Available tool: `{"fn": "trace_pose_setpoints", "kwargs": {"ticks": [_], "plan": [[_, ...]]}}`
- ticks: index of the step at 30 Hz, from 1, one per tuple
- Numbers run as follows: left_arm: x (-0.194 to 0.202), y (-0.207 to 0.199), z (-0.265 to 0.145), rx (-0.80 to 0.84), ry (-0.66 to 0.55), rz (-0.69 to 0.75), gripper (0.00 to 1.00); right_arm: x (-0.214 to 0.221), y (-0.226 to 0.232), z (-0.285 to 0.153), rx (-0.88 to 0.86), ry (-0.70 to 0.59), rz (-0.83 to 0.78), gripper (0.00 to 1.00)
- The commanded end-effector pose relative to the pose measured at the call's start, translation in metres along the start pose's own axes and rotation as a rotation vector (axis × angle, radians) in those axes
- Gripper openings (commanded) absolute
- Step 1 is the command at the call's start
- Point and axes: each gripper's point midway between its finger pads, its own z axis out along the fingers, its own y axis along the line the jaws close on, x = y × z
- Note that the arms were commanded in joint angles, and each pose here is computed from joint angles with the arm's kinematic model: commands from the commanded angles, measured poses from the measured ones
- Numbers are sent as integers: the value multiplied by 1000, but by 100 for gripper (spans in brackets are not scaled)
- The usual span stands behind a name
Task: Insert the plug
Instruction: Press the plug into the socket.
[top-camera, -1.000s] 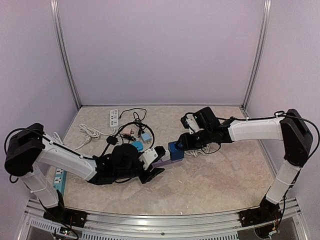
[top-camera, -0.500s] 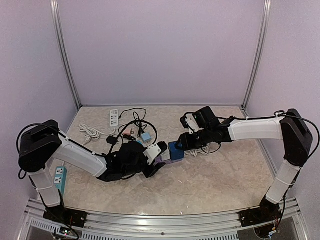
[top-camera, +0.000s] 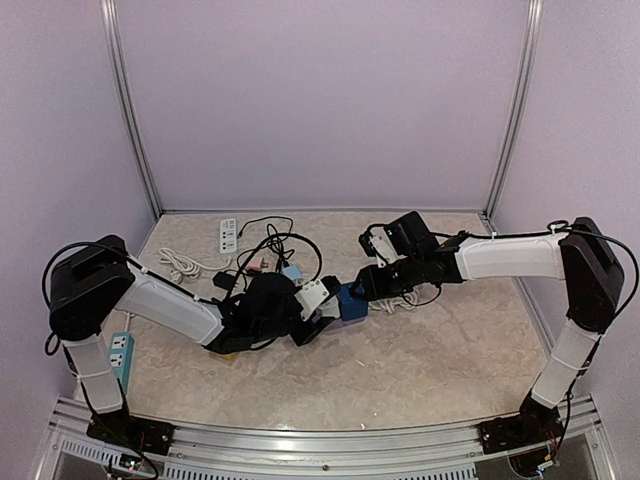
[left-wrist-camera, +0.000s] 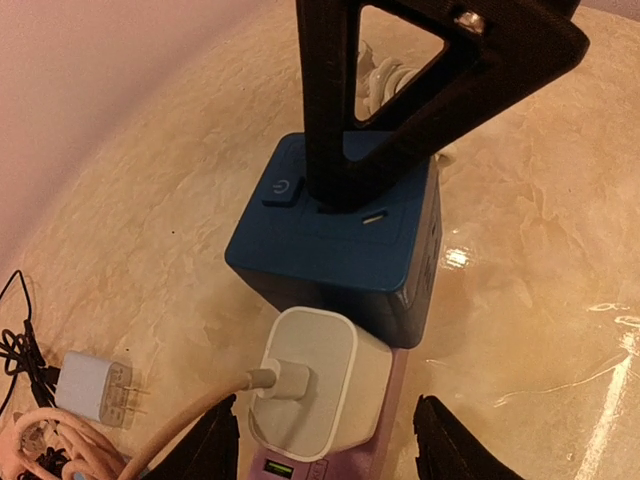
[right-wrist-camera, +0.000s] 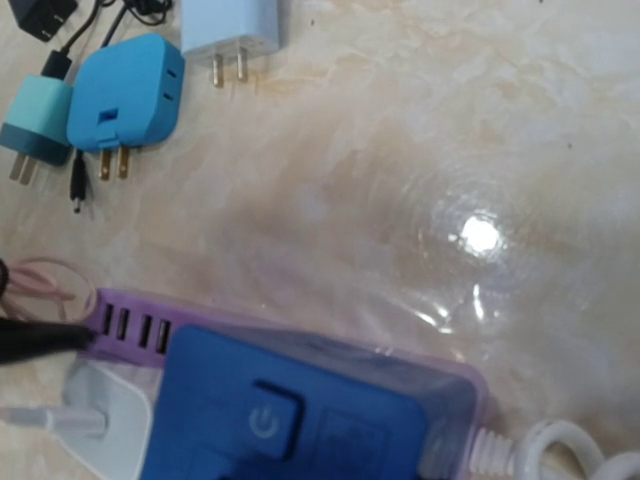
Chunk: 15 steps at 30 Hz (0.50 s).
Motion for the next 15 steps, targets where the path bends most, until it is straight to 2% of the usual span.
{"fn": "trace_pose_setpoints", "kwargs": {"ticks": [1,5,9,15], "plan": [[3,-9,7,66,7,39,54,24,-5,9,10,95,-9,41],[-2,-15,7,108,5,56,46,25,-5,9,8,93,-5,40],[-2,-19,9,130,17,59,32,26,-3,10,-2,89,8,40],[-1,-20,20,146,108,39,15,28,0,12,-9,93,6,39]]}}
